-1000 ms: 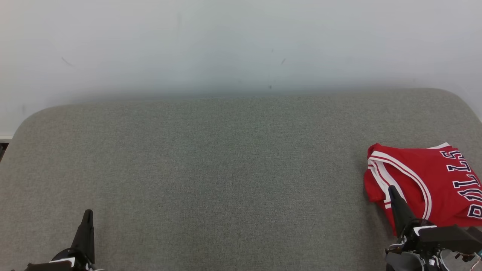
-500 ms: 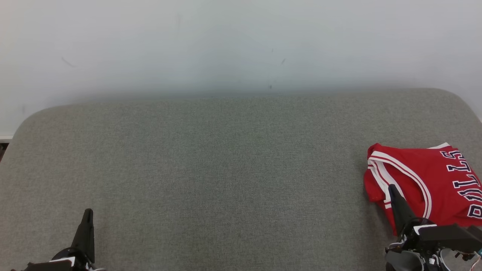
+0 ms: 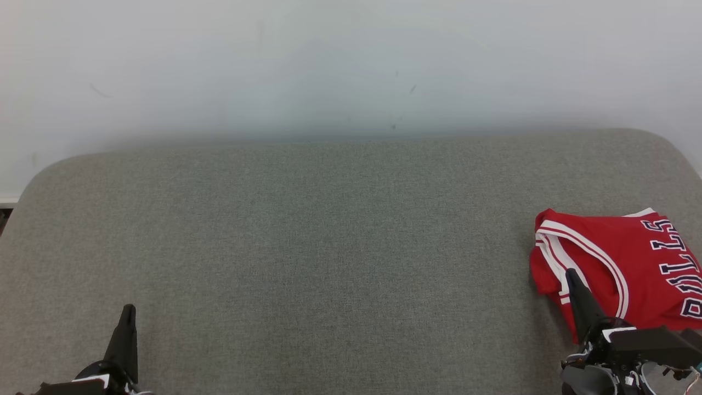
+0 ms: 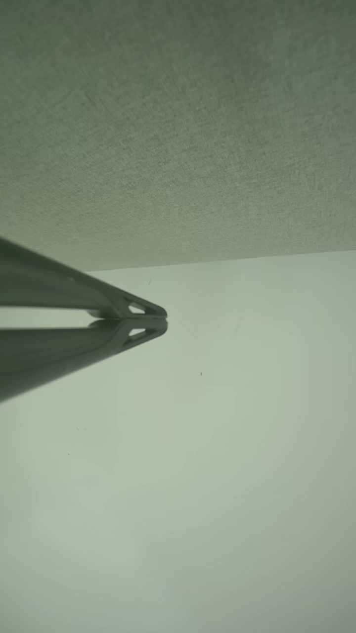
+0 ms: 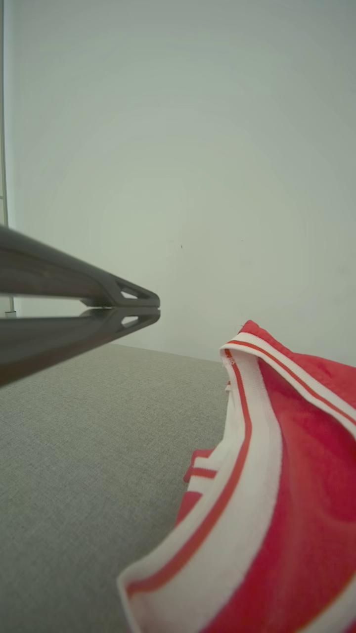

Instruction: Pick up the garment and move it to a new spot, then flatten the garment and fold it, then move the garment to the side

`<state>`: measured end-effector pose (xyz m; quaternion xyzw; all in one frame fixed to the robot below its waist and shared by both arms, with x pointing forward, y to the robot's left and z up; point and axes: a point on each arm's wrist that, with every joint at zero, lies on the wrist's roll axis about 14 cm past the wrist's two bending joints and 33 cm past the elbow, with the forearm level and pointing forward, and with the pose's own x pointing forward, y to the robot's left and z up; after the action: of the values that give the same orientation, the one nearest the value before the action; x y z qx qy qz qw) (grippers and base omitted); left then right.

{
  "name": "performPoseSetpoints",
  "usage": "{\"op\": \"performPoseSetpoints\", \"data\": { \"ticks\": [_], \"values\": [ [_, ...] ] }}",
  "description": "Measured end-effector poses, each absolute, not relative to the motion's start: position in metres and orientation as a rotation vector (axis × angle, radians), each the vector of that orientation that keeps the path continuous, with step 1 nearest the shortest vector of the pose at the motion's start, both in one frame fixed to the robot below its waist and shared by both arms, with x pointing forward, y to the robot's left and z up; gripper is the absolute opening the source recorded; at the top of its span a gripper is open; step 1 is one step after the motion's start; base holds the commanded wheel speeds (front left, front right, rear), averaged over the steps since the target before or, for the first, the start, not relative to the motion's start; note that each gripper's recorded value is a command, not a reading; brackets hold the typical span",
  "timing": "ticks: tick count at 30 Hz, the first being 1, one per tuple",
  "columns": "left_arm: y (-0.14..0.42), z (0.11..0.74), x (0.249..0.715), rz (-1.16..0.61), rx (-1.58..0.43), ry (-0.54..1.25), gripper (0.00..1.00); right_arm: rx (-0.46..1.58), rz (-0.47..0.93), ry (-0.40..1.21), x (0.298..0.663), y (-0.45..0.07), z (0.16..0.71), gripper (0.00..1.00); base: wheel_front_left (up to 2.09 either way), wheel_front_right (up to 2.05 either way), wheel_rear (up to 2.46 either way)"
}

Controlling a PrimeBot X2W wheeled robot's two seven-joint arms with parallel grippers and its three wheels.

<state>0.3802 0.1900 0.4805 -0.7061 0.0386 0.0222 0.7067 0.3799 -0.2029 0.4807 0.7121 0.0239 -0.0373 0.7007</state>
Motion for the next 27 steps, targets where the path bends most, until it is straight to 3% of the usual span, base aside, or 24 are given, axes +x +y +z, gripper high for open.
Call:
{"op": "performPoseSetpoints", "data": {
  "ticks": [27],
  "values": [
    [0.19, 0.4805, 0.3803, 0.049, -1.569, 0.086, 0.0, 1.585, -0.082, 0.052, 0.38, -0.2029, 0.481, 0.0, 0.0, 0.0, 0.0]
  ]
}}
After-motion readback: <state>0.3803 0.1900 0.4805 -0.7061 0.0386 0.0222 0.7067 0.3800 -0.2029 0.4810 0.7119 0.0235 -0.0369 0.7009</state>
